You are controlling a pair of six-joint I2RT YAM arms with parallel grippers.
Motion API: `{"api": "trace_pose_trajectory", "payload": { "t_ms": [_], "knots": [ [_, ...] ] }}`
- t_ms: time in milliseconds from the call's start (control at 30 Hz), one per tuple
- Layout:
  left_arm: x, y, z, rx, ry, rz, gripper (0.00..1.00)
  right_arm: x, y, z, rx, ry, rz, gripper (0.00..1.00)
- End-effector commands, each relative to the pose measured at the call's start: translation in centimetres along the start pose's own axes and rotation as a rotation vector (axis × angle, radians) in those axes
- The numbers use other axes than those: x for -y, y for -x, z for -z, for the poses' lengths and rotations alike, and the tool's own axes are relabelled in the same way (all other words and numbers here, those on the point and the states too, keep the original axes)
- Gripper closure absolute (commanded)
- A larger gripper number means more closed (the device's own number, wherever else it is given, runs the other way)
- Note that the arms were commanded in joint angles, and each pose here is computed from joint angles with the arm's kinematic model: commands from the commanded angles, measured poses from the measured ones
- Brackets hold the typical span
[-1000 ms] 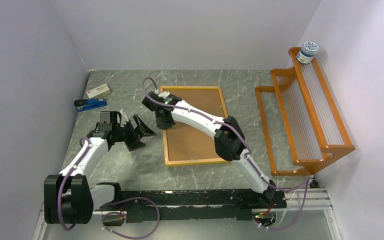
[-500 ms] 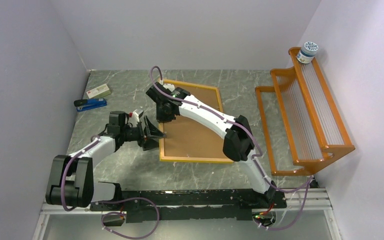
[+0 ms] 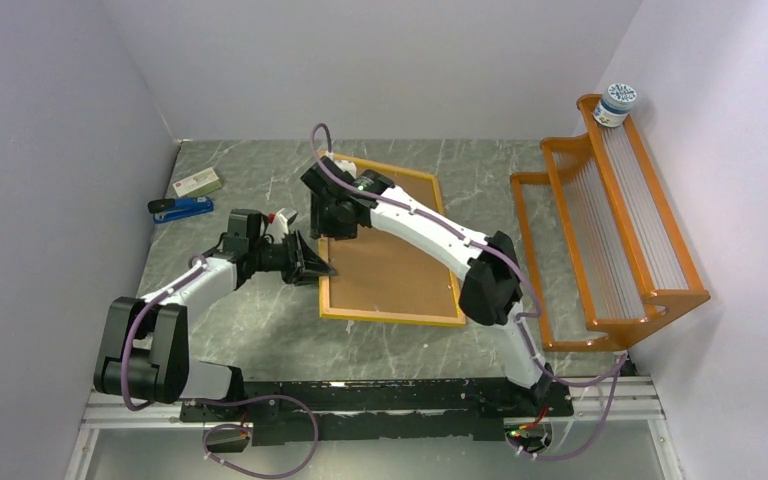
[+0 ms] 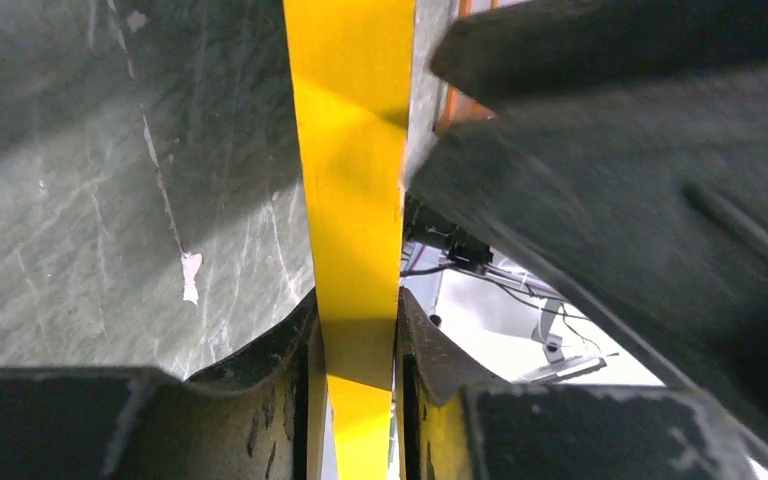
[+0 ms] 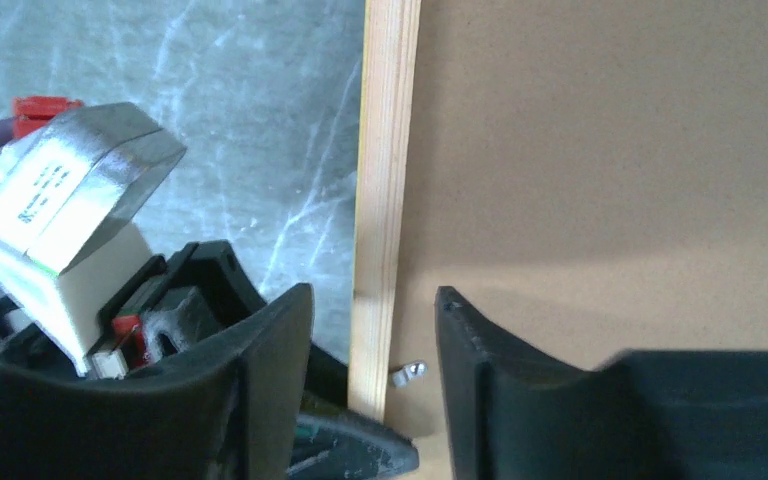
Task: Put the photo into the frame
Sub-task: Turn over the photo frame at the center of the board.
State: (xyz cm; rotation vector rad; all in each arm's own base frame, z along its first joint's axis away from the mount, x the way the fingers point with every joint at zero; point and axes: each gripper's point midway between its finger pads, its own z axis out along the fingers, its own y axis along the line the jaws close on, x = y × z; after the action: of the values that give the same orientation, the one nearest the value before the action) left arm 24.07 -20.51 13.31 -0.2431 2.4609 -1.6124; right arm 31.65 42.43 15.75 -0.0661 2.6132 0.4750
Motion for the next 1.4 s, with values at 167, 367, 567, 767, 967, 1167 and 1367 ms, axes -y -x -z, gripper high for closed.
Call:
{"api": "trace_pose_trajectory", "payload": {
  "t_ms": [167, 367, 567, 767, 967, 1167, 1367],
  "knots": [
    [2.7, 3.1, 2.0, 0.064, 0.135, -0.182, 0.97, 2.5, 8.4, 11.0, 0.254, 0.068, -0.078, 0.31],
    [3.9, 5.0, 5.1, 0.113, 0.327, -0.255, 0.97, 7.2, 10.6, 14.5, 0.349, 0.055, -0.144, 0.31],
    [6.2, 6.9, 8.8, 0.156, 0.500, -0.344, 0.97, 12.2, 11.5, 16.9, 0.404, 0.008, -0.146, 0.30],
    [9.4, 8.3, 11.9, 0.226, 0.591, -0.413, 0.98, 14.7, 11.0, 17.7, 0.339, 0.058, -0.173, 0.30],
    [10.2, 9.3, 15.6, 0.310, 0.762, -0.434, 0.97, 16.0, 10.2, 17.9, 0.303, 0.120, -0.185, 0.30],
    [12.4, 9.9, 17.7, 0.380, 0.800, -0.493, 0.97, 15.9, 9.3, 17.5, 0.269, 0.161, -0.184, 0.29],
    [14.6, 11.0, 17.9, 0.414, 0.752, -0.622, 0.98, 13.8, 9.0, 17.1, 0.235, 0.278, -0.203, 0.30]
  ]
}}
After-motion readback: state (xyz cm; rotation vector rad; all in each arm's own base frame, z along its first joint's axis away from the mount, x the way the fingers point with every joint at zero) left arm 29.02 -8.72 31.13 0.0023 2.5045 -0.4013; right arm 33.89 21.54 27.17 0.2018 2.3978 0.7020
